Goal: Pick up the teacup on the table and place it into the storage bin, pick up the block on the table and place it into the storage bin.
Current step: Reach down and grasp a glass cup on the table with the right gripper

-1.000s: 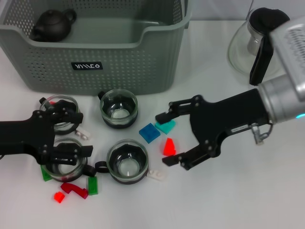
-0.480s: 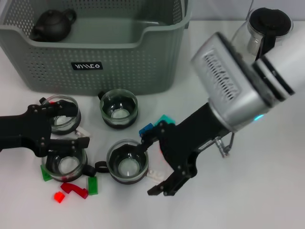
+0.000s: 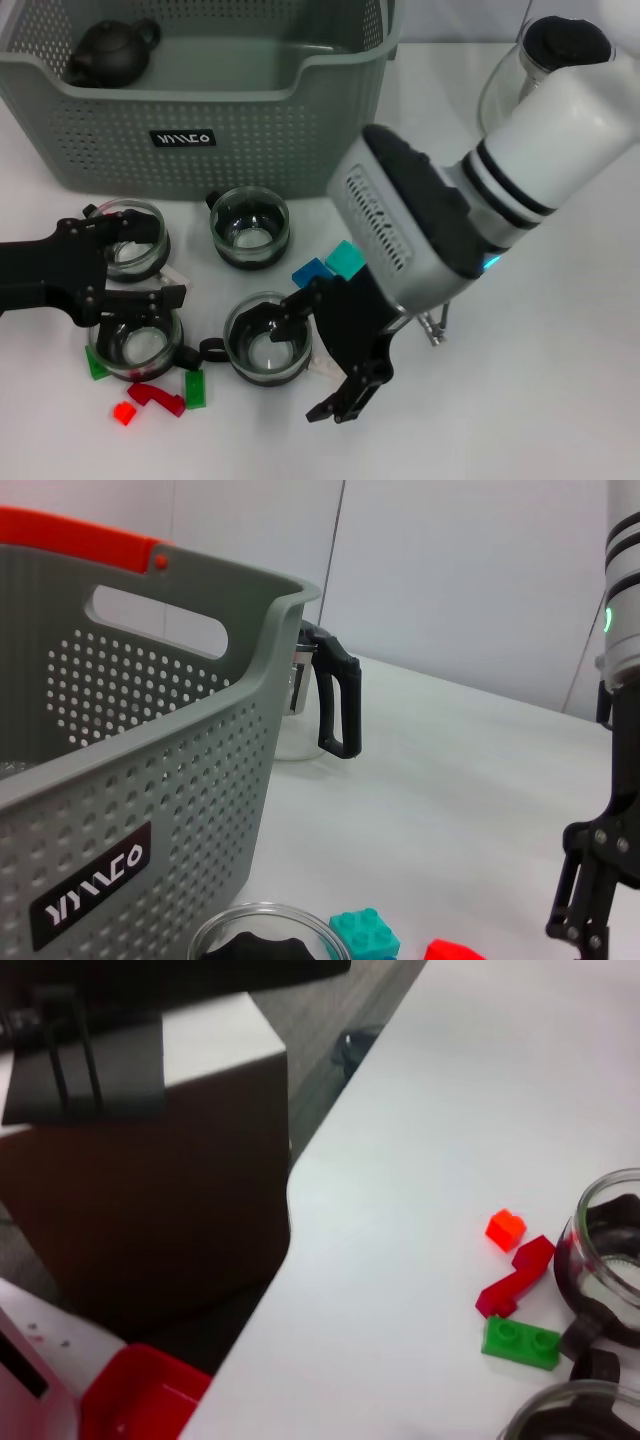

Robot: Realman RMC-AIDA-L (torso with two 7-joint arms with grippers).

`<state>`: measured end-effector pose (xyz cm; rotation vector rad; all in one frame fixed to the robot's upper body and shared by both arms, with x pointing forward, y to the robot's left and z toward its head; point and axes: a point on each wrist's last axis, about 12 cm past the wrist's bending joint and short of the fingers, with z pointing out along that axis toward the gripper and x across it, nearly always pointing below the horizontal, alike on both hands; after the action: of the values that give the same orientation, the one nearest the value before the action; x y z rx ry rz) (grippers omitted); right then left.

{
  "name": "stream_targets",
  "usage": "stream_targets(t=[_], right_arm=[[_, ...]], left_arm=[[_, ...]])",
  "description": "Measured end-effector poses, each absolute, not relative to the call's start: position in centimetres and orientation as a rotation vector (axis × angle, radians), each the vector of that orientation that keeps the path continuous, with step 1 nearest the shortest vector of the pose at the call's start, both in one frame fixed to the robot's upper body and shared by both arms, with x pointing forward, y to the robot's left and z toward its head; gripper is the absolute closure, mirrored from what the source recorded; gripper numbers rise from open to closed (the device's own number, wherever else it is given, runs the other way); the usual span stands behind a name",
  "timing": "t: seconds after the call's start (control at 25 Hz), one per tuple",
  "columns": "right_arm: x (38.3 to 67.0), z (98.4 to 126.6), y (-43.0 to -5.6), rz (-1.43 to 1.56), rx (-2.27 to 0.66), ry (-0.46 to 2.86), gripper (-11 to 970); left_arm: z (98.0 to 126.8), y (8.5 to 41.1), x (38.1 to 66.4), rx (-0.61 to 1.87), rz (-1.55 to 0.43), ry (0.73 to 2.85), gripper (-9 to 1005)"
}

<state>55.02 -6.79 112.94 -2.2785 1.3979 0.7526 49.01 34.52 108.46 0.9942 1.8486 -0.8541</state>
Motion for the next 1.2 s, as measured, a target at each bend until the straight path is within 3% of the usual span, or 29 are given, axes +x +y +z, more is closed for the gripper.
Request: stream_targets(t=[1.2], right_arm=[[54.3, 111.1, -2.8, 0.480, -2.363, 1.268, 44]], left_arm=[[108.2, 34.6, 49.2, 0.980, -0.829, 1.854, 63]])
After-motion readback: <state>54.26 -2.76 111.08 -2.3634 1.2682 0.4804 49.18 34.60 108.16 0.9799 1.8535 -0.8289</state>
